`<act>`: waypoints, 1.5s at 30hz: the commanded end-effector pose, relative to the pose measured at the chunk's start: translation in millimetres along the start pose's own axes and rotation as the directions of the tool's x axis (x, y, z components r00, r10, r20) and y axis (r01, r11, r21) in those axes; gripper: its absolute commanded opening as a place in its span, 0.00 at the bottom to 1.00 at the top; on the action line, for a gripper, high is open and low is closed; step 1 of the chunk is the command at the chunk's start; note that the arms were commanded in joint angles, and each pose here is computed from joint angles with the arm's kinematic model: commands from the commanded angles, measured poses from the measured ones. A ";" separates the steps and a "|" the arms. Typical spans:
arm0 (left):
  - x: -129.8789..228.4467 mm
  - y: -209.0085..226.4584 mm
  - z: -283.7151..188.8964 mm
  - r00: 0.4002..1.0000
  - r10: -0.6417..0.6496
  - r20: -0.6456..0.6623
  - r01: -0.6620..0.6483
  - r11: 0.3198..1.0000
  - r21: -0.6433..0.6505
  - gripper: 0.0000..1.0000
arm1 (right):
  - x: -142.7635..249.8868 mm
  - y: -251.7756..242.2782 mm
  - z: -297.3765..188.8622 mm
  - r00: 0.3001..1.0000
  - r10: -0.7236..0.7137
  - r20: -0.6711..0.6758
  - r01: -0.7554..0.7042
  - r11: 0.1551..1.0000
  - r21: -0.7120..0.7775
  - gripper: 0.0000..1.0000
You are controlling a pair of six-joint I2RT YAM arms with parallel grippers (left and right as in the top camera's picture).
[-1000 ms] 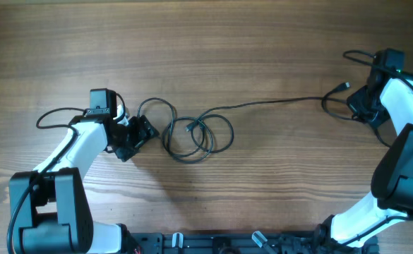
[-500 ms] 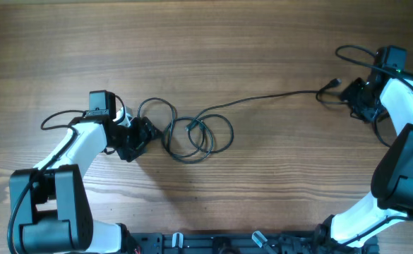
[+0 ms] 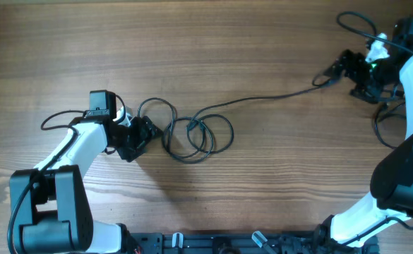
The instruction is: Untangle cables
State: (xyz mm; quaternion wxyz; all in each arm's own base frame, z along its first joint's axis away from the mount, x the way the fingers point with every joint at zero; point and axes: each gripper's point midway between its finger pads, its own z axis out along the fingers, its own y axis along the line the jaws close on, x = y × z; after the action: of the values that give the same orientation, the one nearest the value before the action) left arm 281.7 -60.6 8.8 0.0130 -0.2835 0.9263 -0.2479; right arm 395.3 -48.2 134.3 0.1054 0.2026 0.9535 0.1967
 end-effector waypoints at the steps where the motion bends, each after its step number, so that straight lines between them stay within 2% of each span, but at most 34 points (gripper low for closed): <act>1: 1.8 37.3 13.7 1.000 -0.022 0.013 0.023 0.989 -0.145 0.78 | -5.2 4.7 -1.7 0.999 -0.029 0.032 0.027 0.998 0.055 1.00; 2: 1.8 37.4 13.7 1.000 -0.022 0.013 0.023 0.989 -0.145 0.78 | -10.1 -19.0 -4.3 0.994 0.073 0.081 -0.088 0.976 0.200 1.00; 3: 2.0 37.5 13.7 1.000 -0.022 0.013 0.024 0.989 -0.145 0.79 | -11.3 -25.5 -5.7 0.992 0.079 0.097 -0.101 0.964 0.246 1.00; 4: 2.8 37.5 13.7 1.000 -0.024 0.009 0.025 0.989 -0.144 0.80 | -10.9 -18.7 -3.6 0.996 0.031 0.081 -0.048 0.973 0.224 1.00; 7: 5.1 34.0 14.2 1.000 -0.026 -0.004 0.025 0.992 -0.124 0.82 | -10.0 31.9 -2.3 0.992 -0.118 0.054 0.119 0.993 -0.012 1.00; 8: 5.7 33.8 14.2 1.000 -0.027 -0.007 0.026 0.992 -0.123 0.83 | -2.6 69.5 -6.0 0.988 -0.150 0.040 0.155 0.966 -0.208 1.00; 10: 5.8 33.8 14.2 1.000 -0.027 -0.007 0.026 0.992 -0.123 0.82 | 13.6 103.8 -5.8 0.972 -0.233 0.019 0.226 0.913 -0.340 1.00; 13: 5.7 33.7 14.2 1.000 -0.027 -0.007 0.026 0.992 -0.123 0.82 | 40.8 138.5 12.2 0.938 -0.346 -0.022 0.319 0.886 -0.338 0.92; 16: 5.0 33.8 14.2 1.000 -0.025 -0.004 0.025 0.992 -0.124 0.76 | 84.1 183.7 35.1 0.876 -0.477 -0.072 0.431 0.840 -0.330 0.76; 17: 3.8 35.2 14.1 1.000 -0.024 0.003 0.024 0.991 -0.132 0.73 | 98.7 196.3 42.4 0.857 -0.509 -0.086 0.458 0.827 -0.326 0.75; 18: 2.3 37.6 13.7 1.000 -0.023 0.012 0.024 0.989 -0.145 0.67 | 113.2 206.8 50.9 0.843 -0.528 -0.102 0.478 0.823 -0.307 0.72; 19: 1.1 39.3 13.4 1.000 -0.021 0.018 0.024 0.988 -0.155 0.57 | 122.2 212.8 58.9 0.842 -0.528 -0.114 0.482 0.830 -0.280 0.65; 20: 0.6 39.0 13.5 1.000 -0.020 0.020 0.023 0.988 -0.154 0.48 | 131.7 219.3 65.8 0.844 -0.522 -0.123 0.481 0.838 -0.258 0.64; 22: 0.4 37.6 13.7 1.000 -0.019 0.020 0.021 0.989 -0.148 0.16 | 164.0 241.1 86.0 0.834 -0.535 -0.135 0.491 0.830 -0.264 0.61; 24: 0.8 36.7 13.9 1.000 -0.019 0.017 0.021 0.990 -0.142 0.12 | 190.3 252.8 102.5 0.826 -0.544 -0.145 0.492 0.823 -0.284 0.57; 27: 1.2 36.4 14.1 1.000 -0.017 0.016 0.020 0.990 -0.143 0.17 | 219.8 258.1 128.3 0.839 -0.521 -0.159 0.459 0.834 -0.307 0.50; 31: 6.9 30.9 17.5 1.000 0.009 0.000 -0.009 0.990 -0.143 0.34 | 259.1 265.0 158.7 0.818 -0.556 -0.144 0.471 0.793 -0.387 0.48; 32: 8.4 29.5 18.4 1.000 0.016 -0.004 -0.017 0.989 -0.144 0.34 | 267.4 266.8 164.1 0.813 -0.567 -0.130 0.481 0.780 -0.400 0.48; 34: 12.2 24.7 21.4 0.999 0.043 -0.012 -0.044 0.989 -0.144 0.35 | 274.9 263.6 177.4 0.842 -0.527 -0.110 0.460 0.810 -0.364 0.41; 36: 13.5 21.8 23.0 0.998 0.057 -0.014 -0.058 0.988 -0.143 0.36 | 276.0 257.9 187.1 0.862 -0.499 -0.092 0.450 0.836 -0.316 0.40; 40: 13.7 20.7 23.5 0.998 0.066 -0.014 -0.067 0.988 -0.142 0.38 | 280.3 239.5 206.7 0.882 -0.457 -0.112 0.423 0.875 -0.233 0.40; 42: 13.7 20.7 23.5 0.998 0.066 -0.014 -0.067 0.988 -0.142 0.38 | 279.1 231.0 218.6 0.885 -0.450 -0.117 0.423 0.884 -0.200 0.44; 45: 13.6 20.6 23.6 0.998 0.067 -0.013 -0.068 0.988 -0.141 0.38 | 276.4 230.1 232.5 0.887 -0.451 -0.101 0.426 0.883 -0.197 0.45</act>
State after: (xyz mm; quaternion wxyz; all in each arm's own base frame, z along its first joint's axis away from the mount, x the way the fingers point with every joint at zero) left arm 281.4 -70.8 -0.2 0.0225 -0.2495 0.9430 -0.2191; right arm 288.7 346.4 9.8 0.0912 -0.0600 0.9523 0.2849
